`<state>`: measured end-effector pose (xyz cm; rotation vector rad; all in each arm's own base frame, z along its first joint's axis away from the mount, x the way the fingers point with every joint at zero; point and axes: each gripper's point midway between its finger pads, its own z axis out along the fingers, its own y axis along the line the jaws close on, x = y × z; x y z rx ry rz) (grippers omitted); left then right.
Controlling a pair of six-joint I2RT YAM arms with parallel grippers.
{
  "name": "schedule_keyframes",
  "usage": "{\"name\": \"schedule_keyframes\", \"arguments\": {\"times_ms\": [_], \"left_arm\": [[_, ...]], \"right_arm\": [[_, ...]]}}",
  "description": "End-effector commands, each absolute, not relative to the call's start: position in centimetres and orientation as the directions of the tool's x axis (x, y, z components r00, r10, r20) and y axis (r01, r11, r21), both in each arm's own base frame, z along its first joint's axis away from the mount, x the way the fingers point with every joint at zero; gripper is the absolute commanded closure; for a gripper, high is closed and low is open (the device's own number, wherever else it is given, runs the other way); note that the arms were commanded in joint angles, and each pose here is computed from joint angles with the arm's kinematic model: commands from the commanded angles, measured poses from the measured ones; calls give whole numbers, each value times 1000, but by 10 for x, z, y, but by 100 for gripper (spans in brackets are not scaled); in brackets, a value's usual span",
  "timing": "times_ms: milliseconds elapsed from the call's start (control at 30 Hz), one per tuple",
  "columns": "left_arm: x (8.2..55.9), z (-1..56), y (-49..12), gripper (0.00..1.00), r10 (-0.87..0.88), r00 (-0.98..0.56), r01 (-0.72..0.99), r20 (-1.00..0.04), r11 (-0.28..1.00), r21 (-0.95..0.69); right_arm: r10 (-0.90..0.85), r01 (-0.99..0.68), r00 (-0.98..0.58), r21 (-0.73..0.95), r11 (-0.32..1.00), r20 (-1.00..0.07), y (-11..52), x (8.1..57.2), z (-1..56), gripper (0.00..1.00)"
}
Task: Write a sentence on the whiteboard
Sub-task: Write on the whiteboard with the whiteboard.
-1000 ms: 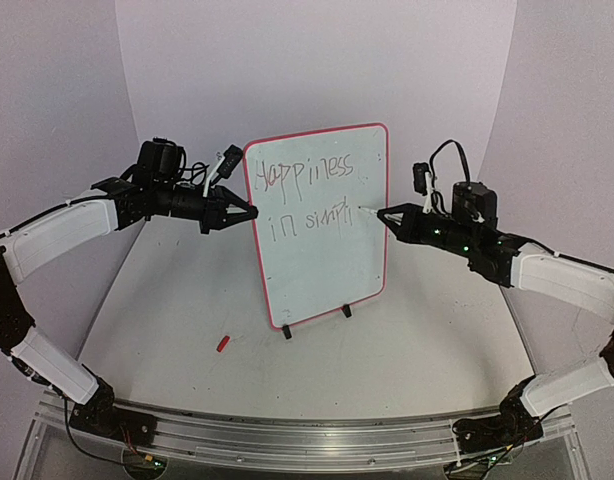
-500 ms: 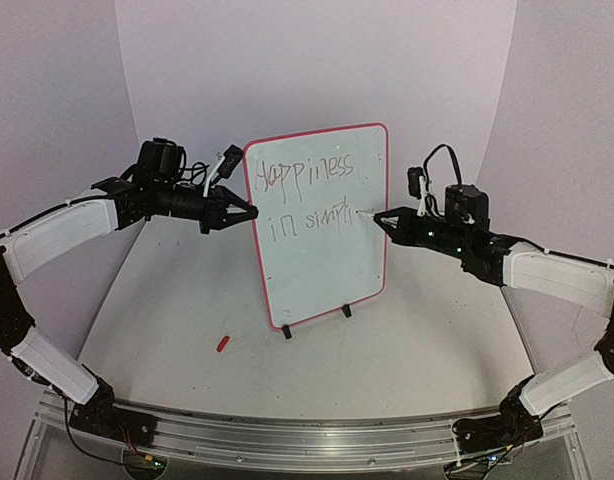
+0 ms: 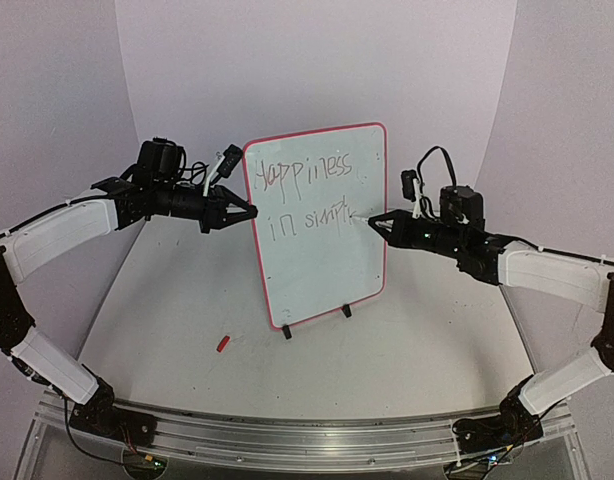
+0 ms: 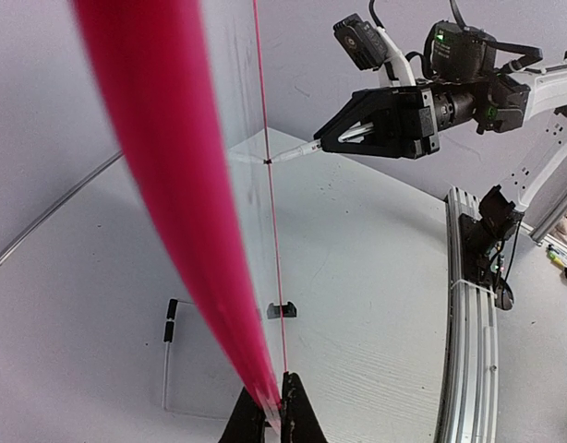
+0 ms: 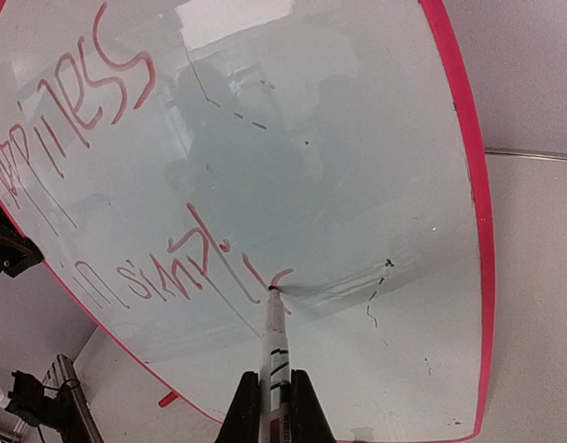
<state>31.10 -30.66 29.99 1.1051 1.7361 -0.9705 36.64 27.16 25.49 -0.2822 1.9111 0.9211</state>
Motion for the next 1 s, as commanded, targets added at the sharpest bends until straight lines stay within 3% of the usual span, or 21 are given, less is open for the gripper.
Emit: {"name": "schedule_keyframes", "arguments": {"times_ms": [0,967], "left_arm": [[291,240,-300,100,440,-383,912,-813,321,-256],[290,241,-299,100,439,-381,912,-814,322,-253]], "right_arm": [[220,-501,-477,469,728,-851,259,372,261,100],[232,-477,-460,459,750,-857,251,371,268,100]]}}
